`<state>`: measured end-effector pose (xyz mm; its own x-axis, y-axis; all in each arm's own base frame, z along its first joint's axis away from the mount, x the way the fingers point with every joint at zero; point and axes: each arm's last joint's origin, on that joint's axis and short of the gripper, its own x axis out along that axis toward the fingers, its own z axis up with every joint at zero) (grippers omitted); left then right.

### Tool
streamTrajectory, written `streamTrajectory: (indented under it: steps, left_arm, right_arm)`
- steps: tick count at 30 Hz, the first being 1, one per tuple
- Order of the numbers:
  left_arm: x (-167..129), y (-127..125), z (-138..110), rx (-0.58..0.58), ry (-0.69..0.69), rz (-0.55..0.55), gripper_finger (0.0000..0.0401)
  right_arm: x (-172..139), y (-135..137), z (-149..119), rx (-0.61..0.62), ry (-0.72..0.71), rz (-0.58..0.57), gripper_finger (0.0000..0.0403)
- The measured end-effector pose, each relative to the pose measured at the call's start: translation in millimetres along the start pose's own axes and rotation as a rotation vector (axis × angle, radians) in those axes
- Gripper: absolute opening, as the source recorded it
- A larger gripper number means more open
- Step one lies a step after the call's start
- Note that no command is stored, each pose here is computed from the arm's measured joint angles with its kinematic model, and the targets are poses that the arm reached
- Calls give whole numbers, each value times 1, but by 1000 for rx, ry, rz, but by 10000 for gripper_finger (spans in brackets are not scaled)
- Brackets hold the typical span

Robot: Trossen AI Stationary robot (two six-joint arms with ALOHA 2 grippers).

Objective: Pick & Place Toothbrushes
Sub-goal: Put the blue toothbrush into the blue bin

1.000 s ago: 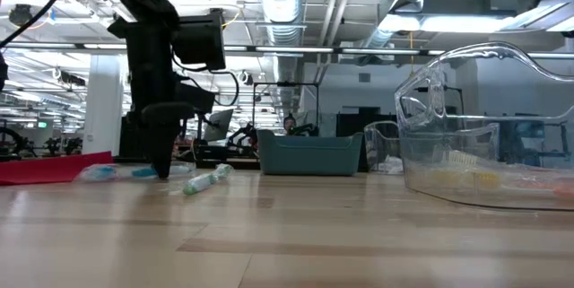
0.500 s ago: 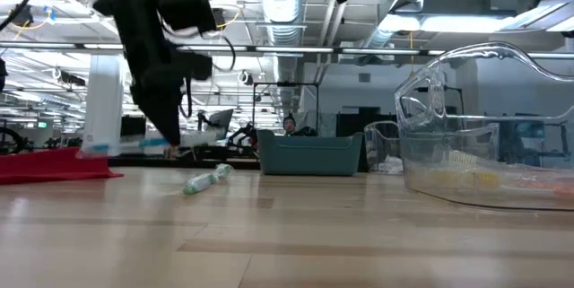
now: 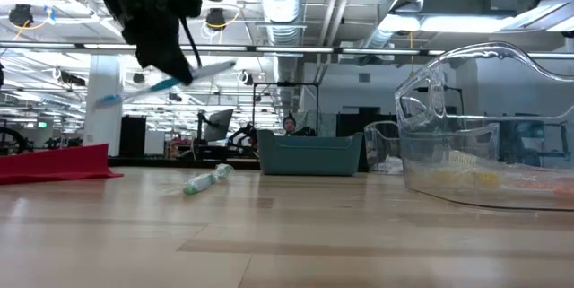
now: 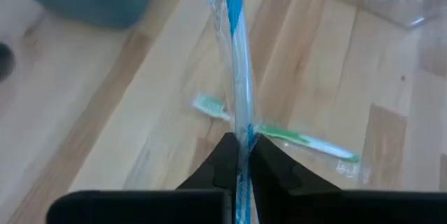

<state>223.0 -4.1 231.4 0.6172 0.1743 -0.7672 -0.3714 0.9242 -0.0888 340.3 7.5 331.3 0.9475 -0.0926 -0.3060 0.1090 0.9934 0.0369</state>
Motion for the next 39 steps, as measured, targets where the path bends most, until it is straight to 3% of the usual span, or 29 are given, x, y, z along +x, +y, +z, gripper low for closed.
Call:
streamTrajectory:
  steps: [11,15,20,31,35,39]
  left_arm:
    - [-10,-10,25,184,-310,25,12]
    - [-13,11,46,160,-388,82,12]
    - [-4,51,83,165,-374,133,12]
    - [64,99,176,306,-347,67,12]
    - [97,113,189,297,-309,28,12]
    - [126,125,187,280,-244,-37,12]
  right_arm:
    - [0,1,-8,-23,76,-1,233]
    - [-20,5,-2,-29,91,15,233]
    - [-34,17,3,-57,73,50,233]
    - [-37,25,1,-124,89,74,233]
    - [-38,26,-3,-123,134,75,233]
    - [-38,25,-8,-116,183,70,233]
